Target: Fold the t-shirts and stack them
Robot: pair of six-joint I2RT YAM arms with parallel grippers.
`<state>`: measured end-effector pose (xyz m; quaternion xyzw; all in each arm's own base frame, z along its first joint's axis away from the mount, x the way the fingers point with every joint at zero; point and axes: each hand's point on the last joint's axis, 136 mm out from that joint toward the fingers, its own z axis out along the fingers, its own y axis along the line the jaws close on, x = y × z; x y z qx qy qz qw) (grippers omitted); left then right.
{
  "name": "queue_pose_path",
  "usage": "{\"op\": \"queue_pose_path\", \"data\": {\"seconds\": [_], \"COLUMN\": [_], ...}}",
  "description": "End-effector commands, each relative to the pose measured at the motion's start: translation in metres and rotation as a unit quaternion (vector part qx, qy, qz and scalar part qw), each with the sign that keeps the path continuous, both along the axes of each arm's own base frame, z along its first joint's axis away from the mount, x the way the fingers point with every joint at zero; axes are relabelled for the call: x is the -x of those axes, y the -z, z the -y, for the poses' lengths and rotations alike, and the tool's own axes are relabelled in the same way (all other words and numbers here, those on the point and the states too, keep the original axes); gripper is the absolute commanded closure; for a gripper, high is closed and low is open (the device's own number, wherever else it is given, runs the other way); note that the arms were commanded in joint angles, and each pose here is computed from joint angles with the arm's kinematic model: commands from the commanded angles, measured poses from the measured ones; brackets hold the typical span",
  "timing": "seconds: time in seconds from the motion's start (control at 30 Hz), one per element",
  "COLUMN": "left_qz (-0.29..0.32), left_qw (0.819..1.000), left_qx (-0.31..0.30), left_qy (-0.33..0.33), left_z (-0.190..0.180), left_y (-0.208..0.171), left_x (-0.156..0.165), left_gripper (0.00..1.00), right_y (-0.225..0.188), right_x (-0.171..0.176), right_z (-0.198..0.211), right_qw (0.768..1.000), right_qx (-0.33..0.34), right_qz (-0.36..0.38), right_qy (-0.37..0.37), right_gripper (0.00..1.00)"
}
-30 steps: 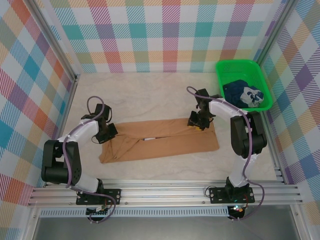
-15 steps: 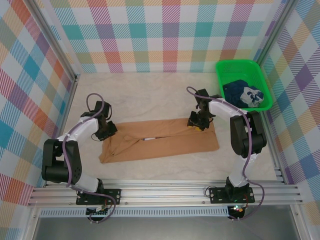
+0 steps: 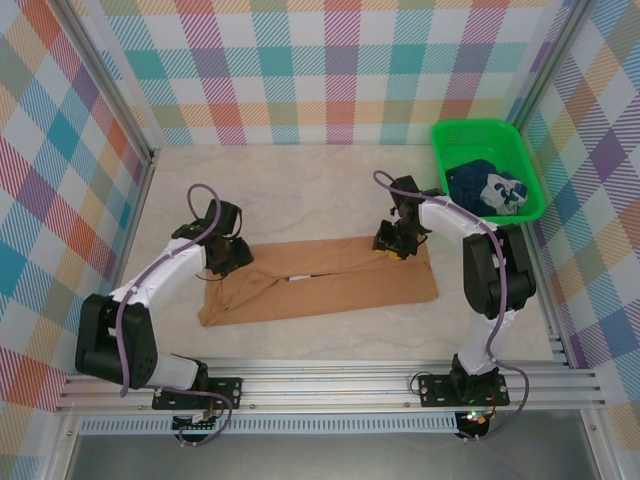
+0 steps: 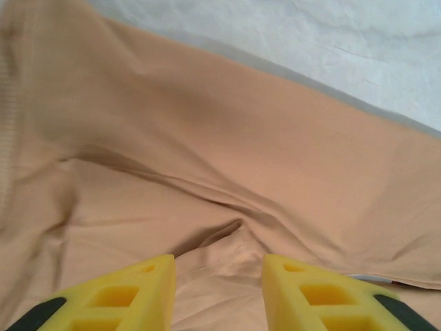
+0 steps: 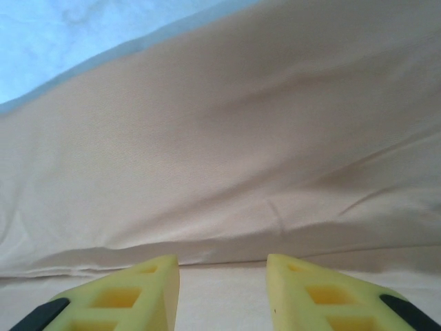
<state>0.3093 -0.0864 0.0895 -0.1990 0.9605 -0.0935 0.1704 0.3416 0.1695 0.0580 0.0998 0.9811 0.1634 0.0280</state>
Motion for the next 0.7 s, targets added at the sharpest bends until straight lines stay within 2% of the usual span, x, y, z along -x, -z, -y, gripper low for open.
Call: {"op": "queue_pose_path", "data": {"seconds": [0.0,0.3,0.53,0.67], "left_qz": [-0.001,-0.032,-0.041,-0.048], "left_qw": [0.999,0.996,0.995,0.995], "left_qx": [0.035,0.030,0.033,0.019], "left_qy": [0.034,0.074,0.083,0.082], "left_z": [0.022,0.029,0.029,0.025], "left_y": [0.011,0.039,0.040,0.043], "left_x": [-0.011,-0.009,0.005,0.009], "left_gripper": [0.63,0.70,0.81,0.81], "right_y": [-0.017,-0.028,-0.028,-0.029], "right_x": [0.006,0.013,0.012,0.008], "right_z": [-0.014,-0.020,-0.019,-0.021], "right_qw": [0.999,0.998,0.998,0.998], "right_qx": [-0.035,-0.059,-0.057,-0.060], "right_qz": [0.016,0.023,0.023,0.026], "right_qy": [-0.014,-0.012,-0.011,-0.012], "right_gripper": [0.61,0.59,0.59,0.59]}}
